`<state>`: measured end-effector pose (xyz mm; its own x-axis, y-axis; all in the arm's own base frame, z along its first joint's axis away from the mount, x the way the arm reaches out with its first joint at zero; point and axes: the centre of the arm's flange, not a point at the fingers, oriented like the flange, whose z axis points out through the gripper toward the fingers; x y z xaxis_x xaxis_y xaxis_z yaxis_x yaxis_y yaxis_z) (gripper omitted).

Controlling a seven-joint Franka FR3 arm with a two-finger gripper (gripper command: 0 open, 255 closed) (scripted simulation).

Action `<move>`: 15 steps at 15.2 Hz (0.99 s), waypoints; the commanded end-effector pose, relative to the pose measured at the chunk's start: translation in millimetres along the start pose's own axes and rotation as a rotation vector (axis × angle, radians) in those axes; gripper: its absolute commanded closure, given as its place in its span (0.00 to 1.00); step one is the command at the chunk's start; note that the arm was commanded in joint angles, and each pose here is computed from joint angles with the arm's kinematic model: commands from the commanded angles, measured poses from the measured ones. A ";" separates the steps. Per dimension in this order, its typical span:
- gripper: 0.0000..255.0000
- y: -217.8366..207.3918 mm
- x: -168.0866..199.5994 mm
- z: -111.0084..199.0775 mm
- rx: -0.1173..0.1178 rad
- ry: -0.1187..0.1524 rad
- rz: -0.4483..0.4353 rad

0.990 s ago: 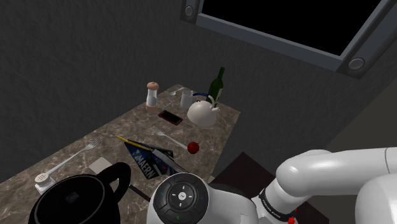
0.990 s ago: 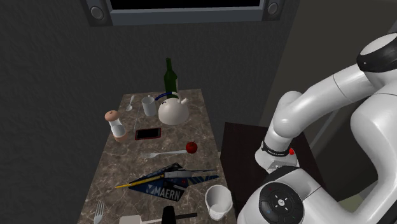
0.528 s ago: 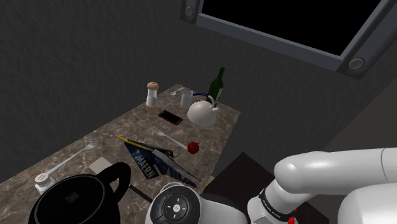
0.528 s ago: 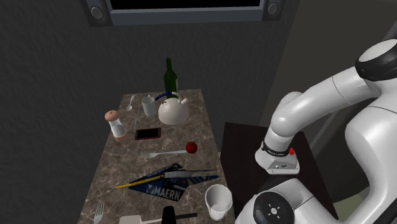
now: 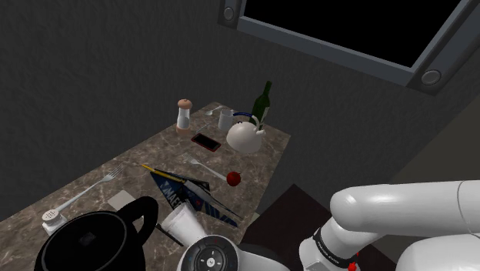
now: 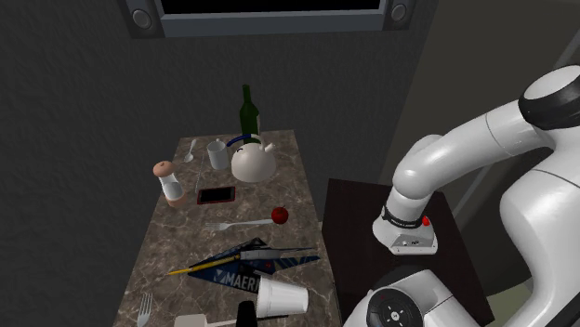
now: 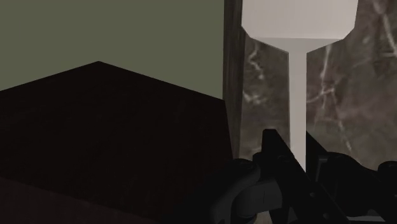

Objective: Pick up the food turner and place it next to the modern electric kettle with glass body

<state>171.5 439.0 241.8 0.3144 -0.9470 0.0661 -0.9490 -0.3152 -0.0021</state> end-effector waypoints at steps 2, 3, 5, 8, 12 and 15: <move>1.00 0.3 0.0 0.3 0.000 0.000 0.000; 1.00 0.3 0.0 0.3 0.000 0.000 0.000; 0.00 0.3 0.0 0.3 0.000 0.000 0.000; 0.00 0.3 0.1 0.3 0.000 0.000 0.000; 0.00 0.3 0.1 -39.3 0.000 0.000 0.000; 0.00 0.3 0.1 -49.7 0.000 0.000 0.000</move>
<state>169.9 441.8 288.1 0.3145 -0.9470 0.0656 -0.9490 -0.3154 -0.0025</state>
